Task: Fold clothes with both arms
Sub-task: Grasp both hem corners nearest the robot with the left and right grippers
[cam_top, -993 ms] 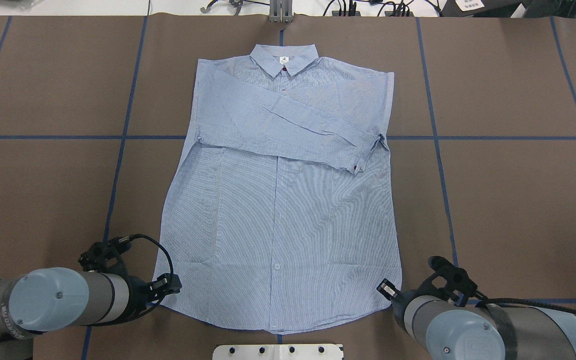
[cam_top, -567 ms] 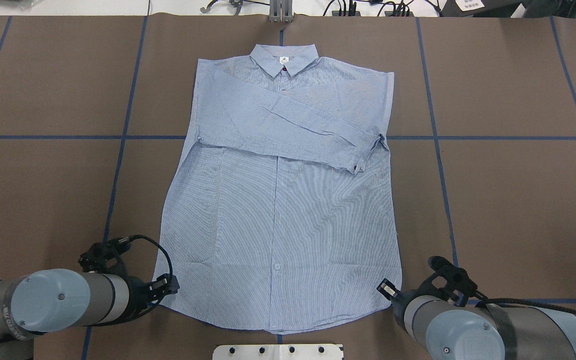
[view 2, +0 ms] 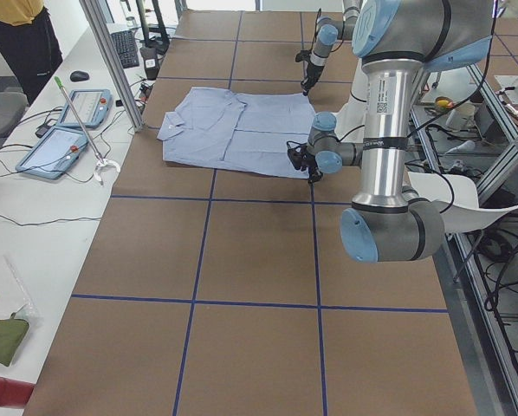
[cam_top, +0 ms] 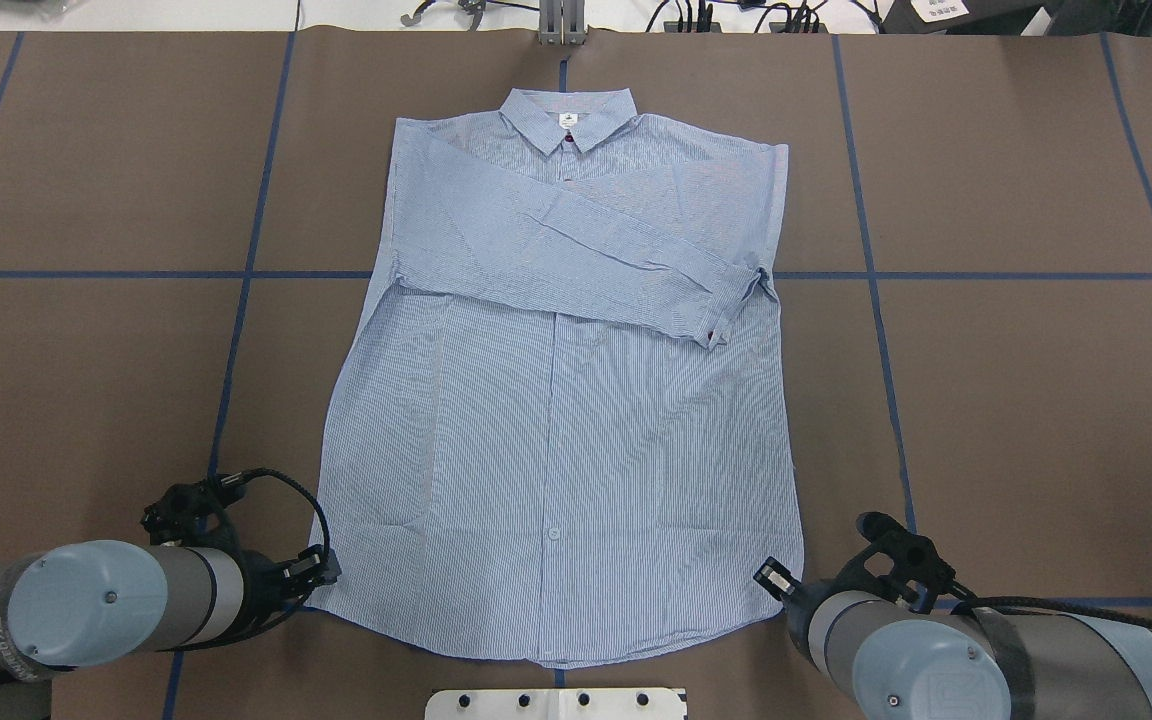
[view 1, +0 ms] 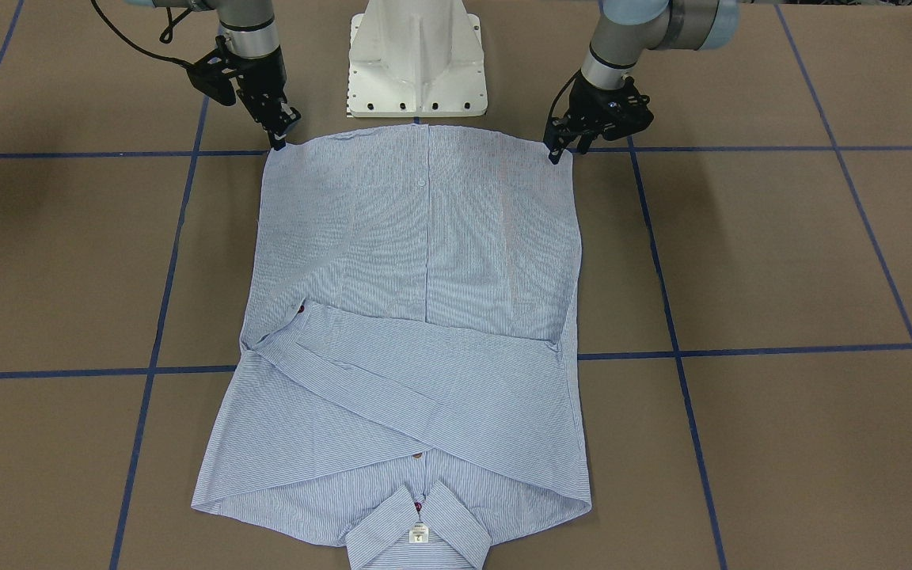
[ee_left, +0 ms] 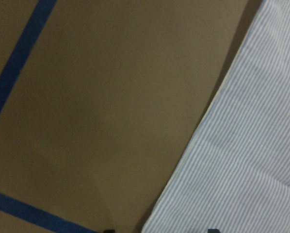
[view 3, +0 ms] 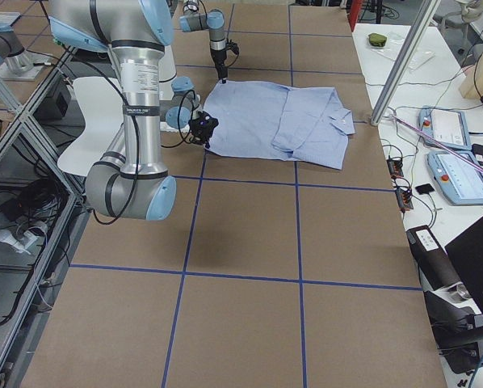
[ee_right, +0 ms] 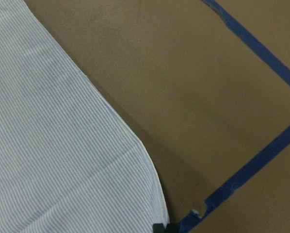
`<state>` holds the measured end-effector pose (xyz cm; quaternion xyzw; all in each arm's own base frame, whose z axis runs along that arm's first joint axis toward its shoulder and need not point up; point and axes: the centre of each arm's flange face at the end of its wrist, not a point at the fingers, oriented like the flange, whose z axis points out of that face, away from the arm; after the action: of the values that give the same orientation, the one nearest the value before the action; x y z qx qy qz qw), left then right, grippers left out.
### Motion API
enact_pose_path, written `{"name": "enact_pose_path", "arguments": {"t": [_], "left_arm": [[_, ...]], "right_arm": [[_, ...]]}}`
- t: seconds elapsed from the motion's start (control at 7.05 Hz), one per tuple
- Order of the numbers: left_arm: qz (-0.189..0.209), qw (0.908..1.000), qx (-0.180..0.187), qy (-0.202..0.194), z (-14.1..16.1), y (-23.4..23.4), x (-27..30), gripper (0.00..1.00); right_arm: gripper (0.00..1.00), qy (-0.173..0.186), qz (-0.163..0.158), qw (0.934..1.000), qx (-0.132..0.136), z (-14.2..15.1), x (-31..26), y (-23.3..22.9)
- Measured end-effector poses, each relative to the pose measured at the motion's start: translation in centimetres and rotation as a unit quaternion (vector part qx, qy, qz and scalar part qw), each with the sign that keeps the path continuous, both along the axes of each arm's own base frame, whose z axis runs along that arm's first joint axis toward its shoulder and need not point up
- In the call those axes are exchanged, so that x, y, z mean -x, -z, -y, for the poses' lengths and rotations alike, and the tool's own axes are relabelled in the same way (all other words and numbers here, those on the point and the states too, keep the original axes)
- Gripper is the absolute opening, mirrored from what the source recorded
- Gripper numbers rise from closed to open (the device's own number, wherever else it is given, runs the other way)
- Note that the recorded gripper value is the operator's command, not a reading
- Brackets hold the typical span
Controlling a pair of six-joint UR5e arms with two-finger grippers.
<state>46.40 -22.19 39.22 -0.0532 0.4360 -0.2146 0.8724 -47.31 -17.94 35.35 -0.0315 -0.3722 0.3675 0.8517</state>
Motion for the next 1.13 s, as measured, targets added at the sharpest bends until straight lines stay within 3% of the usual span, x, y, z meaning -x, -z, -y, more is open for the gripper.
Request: {"name": "enact_pose_path", "arguments": {"t": [0.14, 0.28, 0.43, 1.13], "left_arm": [[0.0, 1.0, -0.001, 0.001, 0.0, 0.04, 0.05, 0.55], [-0.001, 1.0, -0.002, 0.001, -0.02, 0.15, 0.05, 0.23], [-0.003, 1.0, -0.001, 0.002, -0.04, 0.3, 0.03, 0.0], [-0.007, 0.9999, -0.007, 0.012, 0.15, 0.79, 0.31, 0.0]], "right_arm": [[0.0, 0.0, 0.0, 1.0, 0.0, 0.0, -0.01, 0.03], [0.0, 0.0, 0.0, 1.0, 0.0, 0.0, -0.02, 0.02], [0.0, -0.001, 0.0, 1.0, 0.0, 0.0, -0.05, -0.03], [0.0, -0.001, -0.002, 1.0, 0.0, 0.01, -0.07, -0.2]]}}
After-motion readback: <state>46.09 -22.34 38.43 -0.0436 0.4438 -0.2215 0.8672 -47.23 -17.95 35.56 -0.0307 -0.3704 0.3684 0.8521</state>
